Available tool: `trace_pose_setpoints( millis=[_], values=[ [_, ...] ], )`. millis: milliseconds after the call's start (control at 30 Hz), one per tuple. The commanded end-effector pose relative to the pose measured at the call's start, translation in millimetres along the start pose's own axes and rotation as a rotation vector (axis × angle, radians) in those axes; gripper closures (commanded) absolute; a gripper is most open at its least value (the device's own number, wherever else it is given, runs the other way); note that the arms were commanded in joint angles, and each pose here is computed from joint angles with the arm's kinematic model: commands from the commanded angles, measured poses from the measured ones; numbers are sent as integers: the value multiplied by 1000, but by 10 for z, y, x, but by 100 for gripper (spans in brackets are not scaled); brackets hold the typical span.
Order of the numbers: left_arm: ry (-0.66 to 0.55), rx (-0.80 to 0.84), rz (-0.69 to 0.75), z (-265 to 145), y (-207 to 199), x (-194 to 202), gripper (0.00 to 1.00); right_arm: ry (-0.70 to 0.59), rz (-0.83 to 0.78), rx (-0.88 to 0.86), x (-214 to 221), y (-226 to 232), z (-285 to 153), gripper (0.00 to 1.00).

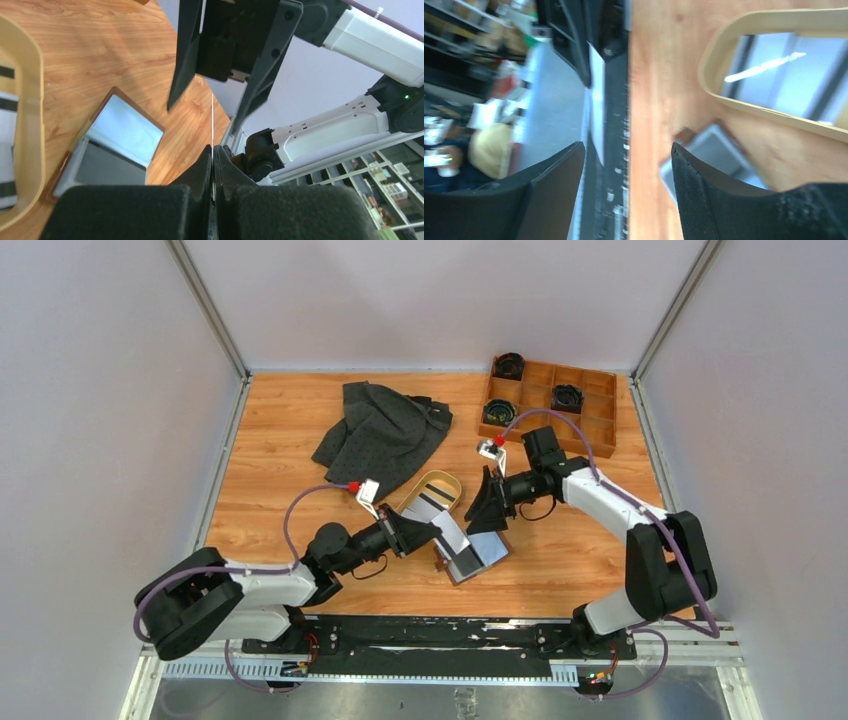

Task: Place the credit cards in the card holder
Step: Pick up the credit card from the storage box, then insert the credit card into the card holder.

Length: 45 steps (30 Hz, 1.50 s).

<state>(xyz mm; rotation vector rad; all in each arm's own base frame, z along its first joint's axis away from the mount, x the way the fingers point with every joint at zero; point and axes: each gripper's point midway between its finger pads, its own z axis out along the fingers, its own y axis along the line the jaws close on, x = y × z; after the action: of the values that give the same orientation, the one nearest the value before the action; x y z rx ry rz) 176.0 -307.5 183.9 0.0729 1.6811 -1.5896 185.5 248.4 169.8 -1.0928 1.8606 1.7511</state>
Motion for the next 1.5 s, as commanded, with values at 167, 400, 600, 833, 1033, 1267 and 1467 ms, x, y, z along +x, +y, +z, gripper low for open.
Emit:
trace_pose_setpoints(
  millis=[167, 400, 600, 833, 1033, 1267, 1467],
  values=[
    [-164, -116, -69, -269, 142, -48, 100, 53, -94, 601, 120, -717, -772, 30],
    [-179, -119, -98, -234, 139, 33, 100, 115, 85, 606, 549, -882, -737, 21],
    [-185, -127, -145, -216, 210, 163, 100, 157, 206, 551, 693, -989, -671, 23],
    [-174, -162, -172, -95, 296, 349, 100, 165, 294, 452, 682, -993, -582, 40],
    [-192, -191, -189, -19, 343, 392, 100, 175, 361, 356, 722, -911, -509, 76],
    [-222, -219, -208, -9, 343, 455, 100, 122, 443, 322, 742, -804, -557, 99],
    [-261, -232, -194, -53, 296, 450, 100, 0, 475, 369, 823, -744, -584, 100]
  ],
)
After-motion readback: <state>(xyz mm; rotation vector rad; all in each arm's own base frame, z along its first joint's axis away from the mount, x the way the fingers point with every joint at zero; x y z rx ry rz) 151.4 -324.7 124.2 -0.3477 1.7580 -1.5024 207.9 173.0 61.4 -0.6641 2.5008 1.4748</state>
